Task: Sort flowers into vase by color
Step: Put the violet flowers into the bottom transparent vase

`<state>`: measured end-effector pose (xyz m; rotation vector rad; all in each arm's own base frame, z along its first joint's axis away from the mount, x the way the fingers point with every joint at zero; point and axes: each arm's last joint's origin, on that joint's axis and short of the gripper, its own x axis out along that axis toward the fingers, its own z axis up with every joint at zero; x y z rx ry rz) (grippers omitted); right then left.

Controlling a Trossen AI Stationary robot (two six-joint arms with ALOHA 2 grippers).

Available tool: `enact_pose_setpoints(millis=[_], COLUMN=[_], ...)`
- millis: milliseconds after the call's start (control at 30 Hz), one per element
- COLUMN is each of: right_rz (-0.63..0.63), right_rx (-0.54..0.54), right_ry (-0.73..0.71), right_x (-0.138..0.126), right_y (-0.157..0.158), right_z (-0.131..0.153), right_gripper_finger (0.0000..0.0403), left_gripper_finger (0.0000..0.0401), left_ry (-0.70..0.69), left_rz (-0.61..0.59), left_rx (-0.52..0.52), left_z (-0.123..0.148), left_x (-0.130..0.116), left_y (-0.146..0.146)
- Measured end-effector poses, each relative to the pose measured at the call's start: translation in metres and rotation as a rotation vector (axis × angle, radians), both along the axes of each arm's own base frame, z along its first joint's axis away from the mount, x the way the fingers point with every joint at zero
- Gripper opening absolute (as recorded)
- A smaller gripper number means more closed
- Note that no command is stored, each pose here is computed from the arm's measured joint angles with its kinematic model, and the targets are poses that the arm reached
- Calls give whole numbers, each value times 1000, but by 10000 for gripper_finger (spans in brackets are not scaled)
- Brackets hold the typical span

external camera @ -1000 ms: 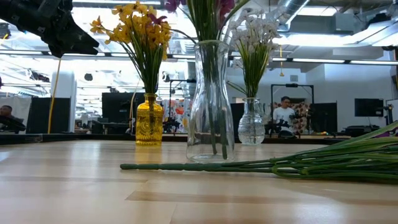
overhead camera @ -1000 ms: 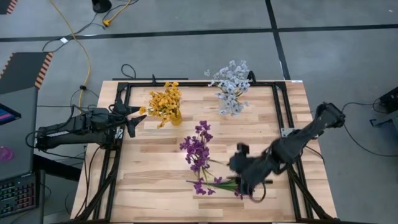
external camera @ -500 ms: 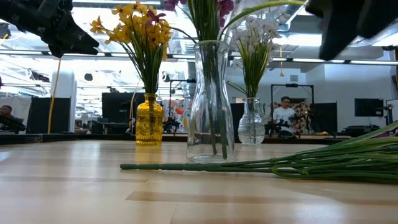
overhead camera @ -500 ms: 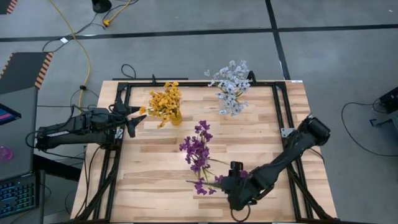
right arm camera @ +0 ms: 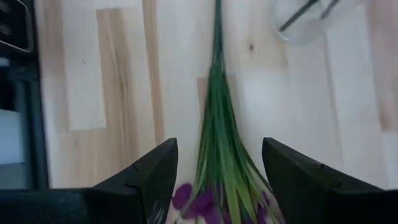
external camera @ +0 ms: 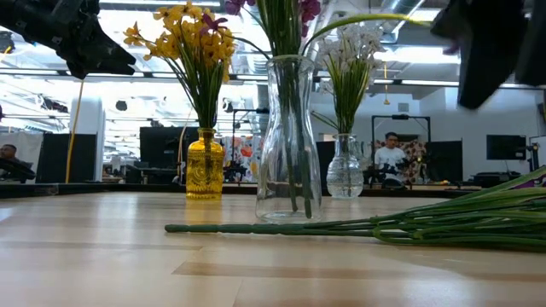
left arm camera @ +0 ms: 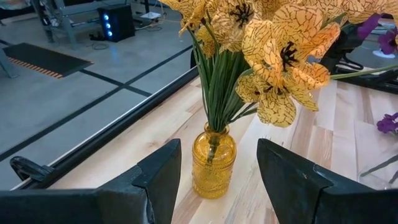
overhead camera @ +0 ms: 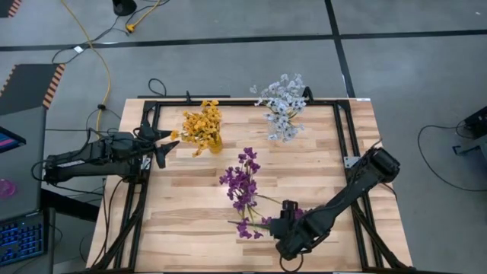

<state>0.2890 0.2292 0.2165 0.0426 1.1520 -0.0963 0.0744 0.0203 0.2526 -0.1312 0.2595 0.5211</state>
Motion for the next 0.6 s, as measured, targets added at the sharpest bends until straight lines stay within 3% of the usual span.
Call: enact_pose_setpoints(millis=[367, 600], right_rz=[-28, -83], right_rx=[35, 35], right_ry=[-41, -71], right_x=[-45, -77], right_y=[-28, -41], right_z=[70, 98], right_gripper_finger=[260, 260], left_gripper_finger=[198, 198], left_ry=[0, 0], left_rz=[-1, 0], left_rx=[0, 0], left_z=[0, 0], left_x=[0, 0], left_y=[0, 0])
